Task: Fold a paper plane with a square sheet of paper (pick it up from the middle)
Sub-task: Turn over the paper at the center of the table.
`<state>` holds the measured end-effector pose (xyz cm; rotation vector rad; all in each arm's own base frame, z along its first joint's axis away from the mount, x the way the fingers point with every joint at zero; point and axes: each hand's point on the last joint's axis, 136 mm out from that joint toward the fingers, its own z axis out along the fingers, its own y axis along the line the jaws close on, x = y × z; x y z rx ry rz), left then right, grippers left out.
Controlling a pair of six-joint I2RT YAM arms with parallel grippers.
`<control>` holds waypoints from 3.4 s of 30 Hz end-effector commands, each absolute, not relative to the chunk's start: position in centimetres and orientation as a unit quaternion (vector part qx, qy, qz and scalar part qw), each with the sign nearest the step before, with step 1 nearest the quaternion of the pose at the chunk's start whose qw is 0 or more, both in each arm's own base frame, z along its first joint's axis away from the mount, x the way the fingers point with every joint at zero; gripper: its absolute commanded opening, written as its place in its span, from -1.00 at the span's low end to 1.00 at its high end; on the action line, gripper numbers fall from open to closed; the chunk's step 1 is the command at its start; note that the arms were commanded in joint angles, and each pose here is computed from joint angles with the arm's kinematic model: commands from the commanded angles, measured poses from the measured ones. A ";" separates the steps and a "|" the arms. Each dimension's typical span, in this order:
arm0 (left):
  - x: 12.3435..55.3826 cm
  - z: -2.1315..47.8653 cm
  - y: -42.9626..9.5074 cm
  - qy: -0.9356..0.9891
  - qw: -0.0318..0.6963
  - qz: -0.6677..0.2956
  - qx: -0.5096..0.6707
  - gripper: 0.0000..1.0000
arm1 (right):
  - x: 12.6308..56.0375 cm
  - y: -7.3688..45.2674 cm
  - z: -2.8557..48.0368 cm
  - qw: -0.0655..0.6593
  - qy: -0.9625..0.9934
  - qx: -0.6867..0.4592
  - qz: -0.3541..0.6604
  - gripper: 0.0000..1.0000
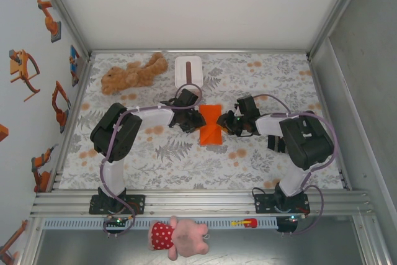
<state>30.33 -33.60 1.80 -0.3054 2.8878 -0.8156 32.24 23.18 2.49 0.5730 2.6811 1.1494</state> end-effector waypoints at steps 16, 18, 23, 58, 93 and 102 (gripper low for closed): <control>28.7 -0.6 -31.8 0.968 0.034 -0.219 -0.116 -0.52 | 31.8 23.2 3.2 0.095 0.892 0.187 0.400 -0.59; 28.7 -0.7 -31.7 0.968 0.033 -0.218 -0.116 -0.52 | 31.8 23.2 3.3 0.097 0.891 0.186 0.402 -0.59; 28.7 -0.7 -31.8 0.969 0.033 -0.218 -0.115 -0.53 | 31.9 23.4 3.4 0.100 0.888 0.183 0.410 -0.61; 30.5 7.0 -31.7 0.938 0.125 -0.307 -0.099 -0.26 | 32.2 25.9 4.6 0.124 0.866 0.161 0.456 -1.00; 26.8 22.9 -31.9 0.769 0.254 -0.587 -0.020 0.39 | 31.0 28.7 24.9 0.193 0.693 0.023 0.694 -1.00; 27.0 22.0 -31.9 0.787 0.251 -0.564 -0.005 -0.27 | 31.4 28.4 23.7 0.187 0.700 0.033 0.689 -0.94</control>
